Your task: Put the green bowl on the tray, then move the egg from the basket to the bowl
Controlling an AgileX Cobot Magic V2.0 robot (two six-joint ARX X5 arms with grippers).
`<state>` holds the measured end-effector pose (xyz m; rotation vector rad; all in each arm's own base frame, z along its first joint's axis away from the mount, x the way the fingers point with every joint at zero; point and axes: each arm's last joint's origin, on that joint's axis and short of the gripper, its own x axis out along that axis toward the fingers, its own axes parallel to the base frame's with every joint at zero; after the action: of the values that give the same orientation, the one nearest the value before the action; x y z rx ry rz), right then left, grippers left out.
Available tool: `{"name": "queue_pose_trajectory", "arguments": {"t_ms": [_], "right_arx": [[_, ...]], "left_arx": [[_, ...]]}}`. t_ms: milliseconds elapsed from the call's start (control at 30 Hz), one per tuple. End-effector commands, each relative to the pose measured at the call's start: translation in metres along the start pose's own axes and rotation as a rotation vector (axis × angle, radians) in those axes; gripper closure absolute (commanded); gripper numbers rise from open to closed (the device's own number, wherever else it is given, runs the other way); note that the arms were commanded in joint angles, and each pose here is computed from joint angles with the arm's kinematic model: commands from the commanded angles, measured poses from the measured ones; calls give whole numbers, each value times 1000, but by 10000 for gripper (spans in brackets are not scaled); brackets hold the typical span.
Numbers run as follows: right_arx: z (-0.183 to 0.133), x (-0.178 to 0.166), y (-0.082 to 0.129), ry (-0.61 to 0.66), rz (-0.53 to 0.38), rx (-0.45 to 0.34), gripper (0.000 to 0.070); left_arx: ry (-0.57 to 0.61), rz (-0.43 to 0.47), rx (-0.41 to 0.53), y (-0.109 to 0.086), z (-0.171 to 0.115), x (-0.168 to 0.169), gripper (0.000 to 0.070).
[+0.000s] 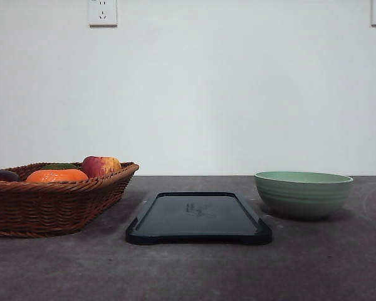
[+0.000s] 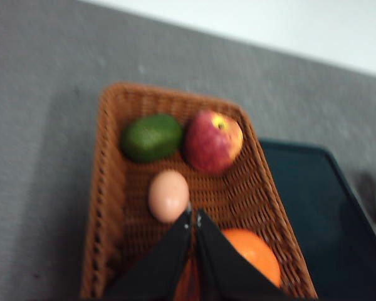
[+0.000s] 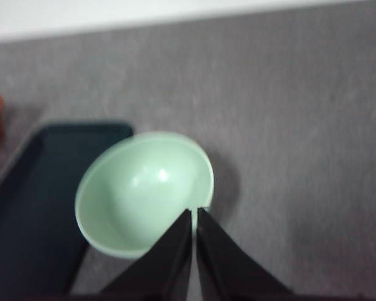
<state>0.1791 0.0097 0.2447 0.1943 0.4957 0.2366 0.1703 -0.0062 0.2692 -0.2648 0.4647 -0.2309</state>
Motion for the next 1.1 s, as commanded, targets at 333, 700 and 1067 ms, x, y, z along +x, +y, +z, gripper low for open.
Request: {"name": "queue_pose_trajectory", "arguments": {"t_ms": [333,700,1067], "right_arx": [[2,15,-2,90,47,-36,695],[3,15,-2,76,48,-9,238],[31,6,4,223,16,86,287]], "left_arx": [[77,-20,90,1,17,18,698],[77,-19,92,1,17,18,275],[77,-19,87,1,17,18,275]]}}
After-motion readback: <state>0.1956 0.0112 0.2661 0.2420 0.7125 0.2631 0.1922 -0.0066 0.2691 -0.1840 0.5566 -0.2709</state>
